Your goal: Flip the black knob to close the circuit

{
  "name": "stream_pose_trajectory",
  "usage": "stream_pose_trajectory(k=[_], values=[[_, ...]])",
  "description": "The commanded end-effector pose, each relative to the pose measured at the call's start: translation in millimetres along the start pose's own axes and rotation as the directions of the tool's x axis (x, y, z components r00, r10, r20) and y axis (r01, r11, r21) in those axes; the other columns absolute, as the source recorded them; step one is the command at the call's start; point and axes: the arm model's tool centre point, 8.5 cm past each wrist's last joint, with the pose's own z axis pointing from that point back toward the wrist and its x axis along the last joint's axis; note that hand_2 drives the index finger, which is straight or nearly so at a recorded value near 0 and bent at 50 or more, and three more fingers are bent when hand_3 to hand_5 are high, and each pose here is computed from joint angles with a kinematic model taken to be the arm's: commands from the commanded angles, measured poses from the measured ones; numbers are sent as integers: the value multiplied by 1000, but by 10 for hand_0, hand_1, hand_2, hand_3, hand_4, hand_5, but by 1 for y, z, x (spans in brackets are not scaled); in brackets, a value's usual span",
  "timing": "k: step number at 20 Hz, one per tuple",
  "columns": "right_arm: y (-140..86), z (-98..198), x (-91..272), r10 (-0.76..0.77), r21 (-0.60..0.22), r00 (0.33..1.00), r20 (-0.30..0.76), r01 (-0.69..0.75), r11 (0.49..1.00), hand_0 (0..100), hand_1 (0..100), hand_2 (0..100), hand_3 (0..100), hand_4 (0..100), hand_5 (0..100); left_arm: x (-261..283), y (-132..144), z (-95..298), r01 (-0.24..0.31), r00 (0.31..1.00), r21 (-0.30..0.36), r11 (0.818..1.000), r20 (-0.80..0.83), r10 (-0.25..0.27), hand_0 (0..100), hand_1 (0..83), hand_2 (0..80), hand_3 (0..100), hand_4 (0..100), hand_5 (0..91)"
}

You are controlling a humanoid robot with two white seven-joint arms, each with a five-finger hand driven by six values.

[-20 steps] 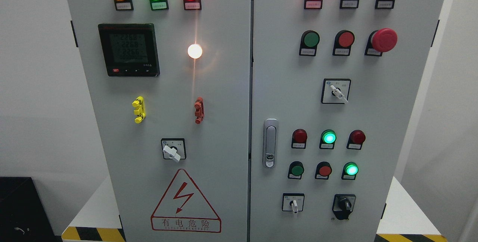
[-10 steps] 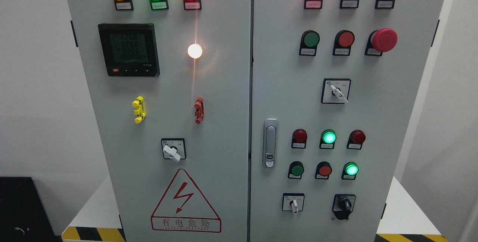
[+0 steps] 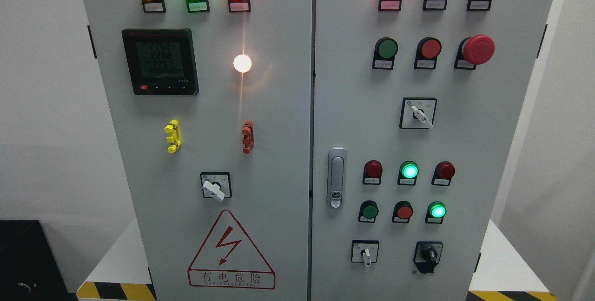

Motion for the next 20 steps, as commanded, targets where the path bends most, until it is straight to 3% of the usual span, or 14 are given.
stream_pose_trajectory(k=[1, 7, 15, 20], values=[[-98, 28, 79, 211, -350, 966, 150, -148, 925, 0, 55, 358, 515, 454, 337, -4, 0, 0, 0, 1000, 0, 1000, -6, 0, 120, 556, 0, 0, 0, 0], [-131, 53, 115, 351, -498, 922, 162, -230, 836, 0, 0, 536, 733, 632, 514, -4, 0, 0, 0, 1000, 0, 1000, -6, 0, 120, 556, 0, 0, 0, 0], [-175, 105, 164, 474, -690, 865, 164, -242, 682, 0, 0, 707, 888, 780, 723, -4, 0, 0, 0, 1000, 0, 1000, -6, 0, 120, 556, 0, 0, 0, 0], [-191, 129, 181, 508, -761, 852, 126, -245, 600, 0, 0, 815, 986, 882, 869, -4, 0, 0, 0, 1000, 0, 1000, -6, 0, 120, 556, 0, 0, 0, 0]])
